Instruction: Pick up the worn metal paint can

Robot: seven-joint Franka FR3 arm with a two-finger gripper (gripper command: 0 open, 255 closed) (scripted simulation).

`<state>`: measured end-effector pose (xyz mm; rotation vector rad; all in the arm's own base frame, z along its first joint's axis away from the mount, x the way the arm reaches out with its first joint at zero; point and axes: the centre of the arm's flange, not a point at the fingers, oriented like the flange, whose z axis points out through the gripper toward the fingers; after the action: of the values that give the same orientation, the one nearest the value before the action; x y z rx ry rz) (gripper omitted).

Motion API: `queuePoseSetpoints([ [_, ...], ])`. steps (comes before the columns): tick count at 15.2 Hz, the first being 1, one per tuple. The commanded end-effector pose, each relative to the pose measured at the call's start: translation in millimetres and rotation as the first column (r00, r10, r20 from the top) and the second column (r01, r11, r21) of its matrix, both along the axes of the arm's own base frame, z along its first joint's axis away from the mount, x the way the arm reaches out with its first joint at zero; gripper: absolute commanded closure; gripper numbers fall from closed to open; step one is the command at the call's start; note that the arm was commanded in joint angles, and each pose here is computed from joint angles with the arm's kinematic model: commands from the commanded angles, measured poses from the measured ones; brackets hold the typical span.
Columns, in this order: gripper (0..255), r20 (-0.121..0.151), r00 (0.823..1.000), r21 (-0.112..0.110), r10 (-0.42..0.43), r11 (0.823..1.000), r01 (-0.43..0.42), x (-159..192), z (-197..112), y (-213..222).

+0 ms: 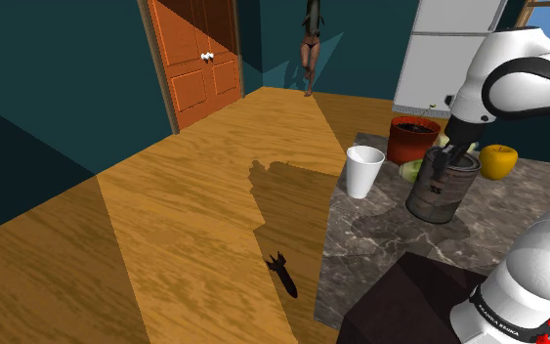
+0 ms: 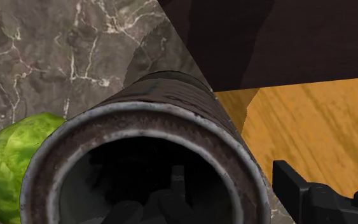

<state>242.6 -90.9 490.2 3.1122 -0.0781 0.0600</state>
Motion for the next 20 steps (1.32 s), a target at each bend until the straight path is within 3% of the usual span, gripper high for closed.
queuePoseSetpoints([
  [1,255,0.000,1.000,0.000,0.000,1.000,0.000,0,-1,0],
  [9,255,0.000,1.000,0.000,0.000,1.000,0.000,0,-1,1],
  [20,255,0.000,1.000,0.000,0.000,1.000,0.000,0,58,1],
])
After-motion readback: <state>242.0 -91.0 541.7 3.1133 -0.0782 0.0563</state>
